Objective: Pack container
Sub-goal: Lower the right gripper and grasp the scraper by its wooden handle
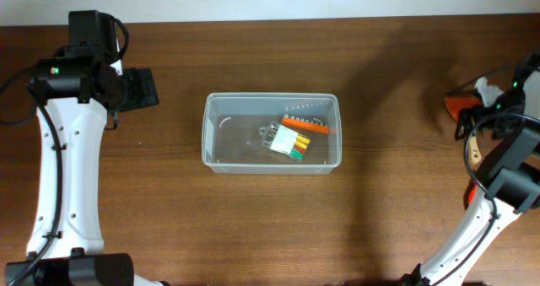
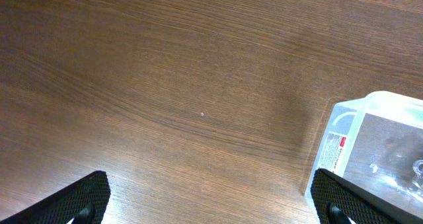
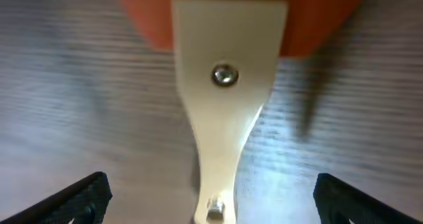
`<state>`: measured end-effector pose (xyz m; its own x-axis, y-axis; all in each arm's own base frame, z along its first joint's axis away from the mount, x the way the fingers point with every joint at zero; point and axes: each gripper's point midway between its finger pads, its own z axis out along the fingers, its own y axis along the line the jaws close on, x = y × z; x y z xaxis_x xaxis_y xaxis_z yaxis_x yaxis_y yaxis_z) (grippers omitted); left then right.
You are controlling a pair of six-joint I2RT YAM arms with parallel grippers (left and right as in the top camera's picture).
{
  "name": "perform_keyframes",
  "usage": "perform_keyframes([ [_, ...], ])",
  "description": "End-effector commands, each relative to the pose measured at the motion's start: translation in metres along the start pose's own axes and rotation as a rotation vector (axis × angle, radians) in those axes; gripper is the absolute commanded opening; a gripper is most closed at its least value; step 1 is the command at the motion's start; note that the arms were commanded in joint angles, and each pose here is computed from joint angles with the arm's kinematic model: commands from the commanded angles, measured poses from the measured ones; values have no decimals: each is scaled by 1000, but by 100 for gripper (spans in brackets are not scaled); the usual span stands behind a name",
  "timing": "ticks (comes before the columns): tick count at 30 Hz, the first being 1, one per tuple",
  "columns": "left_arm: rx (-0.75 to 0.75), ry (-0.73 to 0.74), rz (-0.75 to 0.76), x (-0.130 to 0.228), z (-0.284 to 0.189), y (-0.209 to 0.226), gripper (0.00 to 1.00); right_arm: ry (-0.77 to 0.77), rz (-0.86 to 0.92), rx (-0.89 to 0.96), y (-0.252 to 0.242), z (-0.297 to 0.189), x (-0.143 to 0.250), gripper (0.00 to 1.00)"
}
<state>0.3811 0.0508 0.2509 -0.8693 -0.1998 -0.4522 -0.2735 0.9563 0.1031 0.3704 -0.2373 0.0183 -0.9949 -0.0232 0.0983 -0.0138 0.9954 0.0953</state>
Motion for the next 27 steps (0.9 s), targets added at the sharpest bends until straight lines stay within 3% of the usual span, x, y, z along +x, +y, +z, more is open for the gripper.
perform_keyframes([
  [1,-8,-25,-3,-5,-7,4,99,22,11,-14,1,16,5,99],
  [27,-8,-25,-3,-5,-7,4,99,19,-34,108,8,20,-19,99],
])
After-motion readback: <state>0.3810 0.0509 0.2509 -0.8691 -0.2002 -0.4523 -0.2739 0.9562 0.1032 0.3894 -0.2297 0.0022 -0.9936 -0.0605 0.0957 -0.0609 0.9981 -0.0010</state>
